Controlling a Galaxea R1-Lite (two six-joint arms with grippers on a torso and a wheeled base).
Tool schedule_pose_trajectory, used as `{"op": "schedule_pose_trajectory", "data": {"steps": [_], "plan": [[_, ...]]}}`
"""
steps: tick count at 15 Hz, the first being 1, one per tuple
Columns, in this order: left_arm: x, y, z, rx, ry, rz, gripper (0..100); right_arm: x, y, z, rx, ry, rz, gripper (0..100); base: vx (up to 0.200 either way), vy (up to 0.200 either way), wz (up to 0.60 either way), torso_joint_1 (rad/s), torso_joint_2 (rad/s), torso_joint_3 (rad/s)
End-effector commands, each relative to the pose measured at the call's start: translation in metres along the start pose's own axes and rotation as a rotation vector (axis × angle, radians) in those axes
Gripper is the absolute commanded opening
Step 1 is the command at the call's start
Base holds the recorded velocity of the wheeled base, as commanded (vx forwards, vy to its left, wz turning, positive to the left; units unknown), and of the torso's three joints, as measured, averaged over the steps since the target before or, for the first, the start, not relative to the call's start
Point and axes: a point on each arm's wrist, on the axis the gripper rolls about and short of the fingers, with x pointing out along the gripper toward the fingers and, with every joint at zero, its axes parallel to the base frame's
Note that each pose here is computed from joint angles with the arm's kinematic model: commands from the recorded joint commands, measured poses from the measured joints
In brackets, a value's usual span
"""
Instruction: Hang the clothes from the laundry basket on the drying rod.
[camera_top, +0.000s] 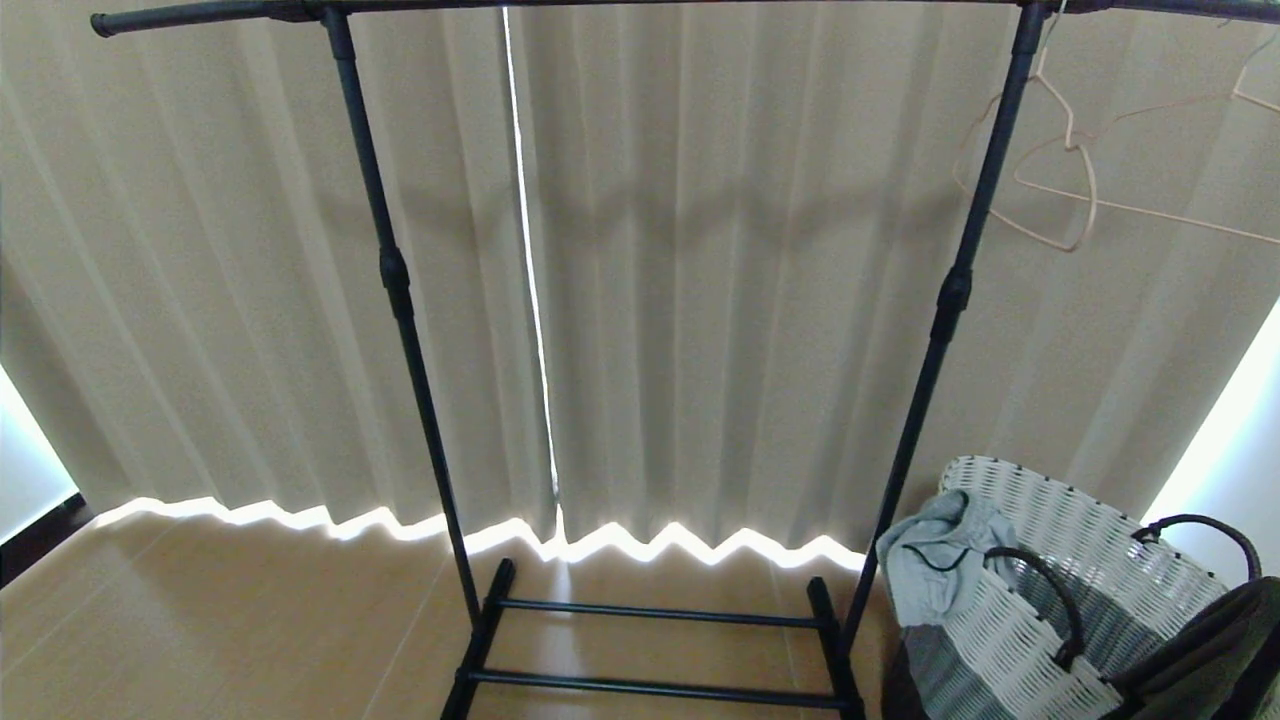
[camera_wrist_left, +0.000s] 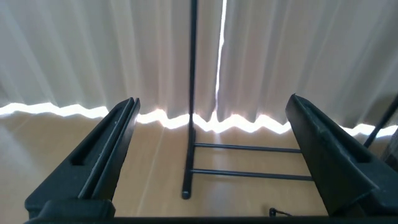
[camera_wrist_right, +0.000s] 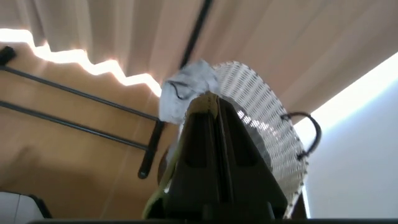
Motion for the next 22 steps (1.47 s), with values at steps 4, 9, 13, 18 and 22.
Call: {"op": "schedule_pose_trajectory", "data": {"steps": [4,9,13,18,22], "plan": [[0.0,0.0,0.0,0.02,0.005,-0.003,100,0.001,0.002,0.008,-0.013,-0.031,0.058,0,0.0,0.0,0.0,0.0,0.0,0.0],[0.0,-0.001,0.0,0.034,0.001,-0.049,100,0.004,0.012,0.016,-0.054,-0.069,0.211,0,0.0,0.0,0.0,0.0,0.0,0.0],[0.0,-0.003,0.008,0.107,-0.087,-0.141,100,0.012,0.011,0.037,-0.037,-0.092,0.239,0,0.0,0.0,0.0,0.0,0.0,0.0],[-0.007,-0.01,0.097,0.18,-0.236,-0.453,100,0.01,0.013,0.057,0.024,-0.145,0.295,0,0.0,0.0,0.0,0.0,0.0,0.0],[0.048,-0.014,0.14,0.141,-0.054,-0.701,100,0.017,0.021,0.077,0.029,-0.168,0.398,0,0.0,0.0,0.0,0.0,0.0,0.0]]}}
